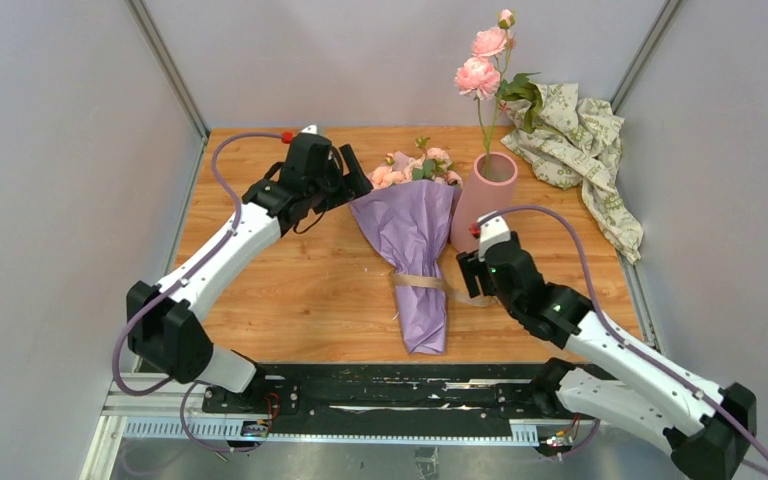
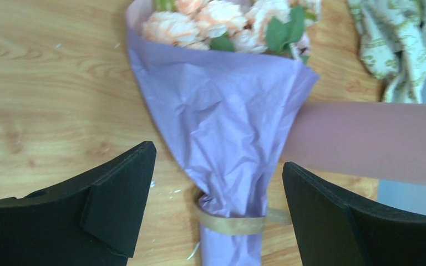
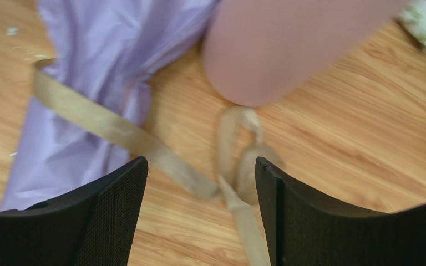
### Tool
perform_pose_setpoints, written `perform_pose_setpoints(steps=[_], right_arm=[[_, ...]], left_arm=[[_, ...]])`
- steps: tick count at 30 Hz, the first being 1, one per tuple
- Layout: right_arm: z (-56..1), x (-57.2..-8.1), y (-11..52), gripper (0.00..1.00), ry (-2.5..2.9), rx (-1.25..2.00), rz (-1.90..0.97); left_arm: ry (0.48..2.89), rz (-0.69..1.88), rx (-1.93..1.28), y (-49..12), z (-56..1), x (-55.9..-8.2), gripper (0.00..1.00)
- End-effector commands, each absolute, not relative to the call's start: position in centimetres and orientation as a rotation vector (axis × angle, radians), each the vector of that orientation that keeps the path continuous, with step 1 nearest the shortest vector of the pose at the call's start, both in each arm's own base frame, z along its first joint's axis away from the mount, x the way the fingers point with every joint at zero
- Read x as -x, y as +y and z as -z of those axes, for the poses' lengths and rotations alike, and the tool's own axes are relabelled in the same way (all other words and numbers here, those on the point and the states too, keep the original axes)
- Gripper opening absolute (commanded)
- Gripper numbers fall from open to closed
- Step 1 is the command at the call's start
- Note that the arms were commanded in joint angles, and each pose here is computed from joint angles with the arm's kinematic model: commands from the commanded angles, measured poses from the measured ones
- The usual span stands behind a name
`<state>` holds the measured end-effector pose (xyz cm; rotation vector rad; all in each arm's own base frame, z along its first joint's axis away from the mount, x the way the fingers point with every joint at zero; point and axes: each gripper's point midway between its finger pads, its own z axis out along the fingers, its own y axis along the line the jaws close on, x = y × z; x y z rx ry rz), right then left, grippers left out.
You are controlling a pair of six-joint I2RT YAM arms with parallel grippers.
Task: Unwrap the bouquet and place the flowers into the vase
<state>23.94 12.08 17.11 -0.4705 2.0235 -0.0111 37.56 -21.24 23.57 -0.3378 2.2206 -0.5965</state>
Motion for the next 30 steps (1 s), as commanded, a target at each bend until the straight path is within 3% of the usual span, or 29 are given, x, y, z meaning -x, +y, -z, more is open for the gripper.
perform_pose_setpoints(steps=[1,5,9,17,25,30], right_arm=[[-16.6,-23.5,18.3,0.73,1.989,0.589,-0.134],[-14.7,-22.8,22.1,0.64,2.011,0.796,-0.193],[-12.1,-23.2,23.4,0.63,2.052,0.949,-0.140],[-9.8,-24.3,24.9,0.54,2.097,1.033,-0.077],[-8.2,-24.9,24.8,0.34,2.134,1.034,-0.017],[-7.9,-25.1,24.4,0.36,2.148,1.014,-0.002]], left_arm=[[2.196,0.486,0.421,-18.4,-22.0,-35.9,0.94],[2.160,0.436,0.446,-16.8,-21.1,-34.8,0.94],[2.158,0.364,0.464,-15.0,-20.1,-33.6,0.94],[2.134,0.315,0.484,-13.5,-20.4,-32.5,0.94],[2.144,0.315,0.484,-13.4,-19.8,-32.1,0.95],[2.149,0.313,0.480,-13.4,-19.7,-32.1,0.95]])
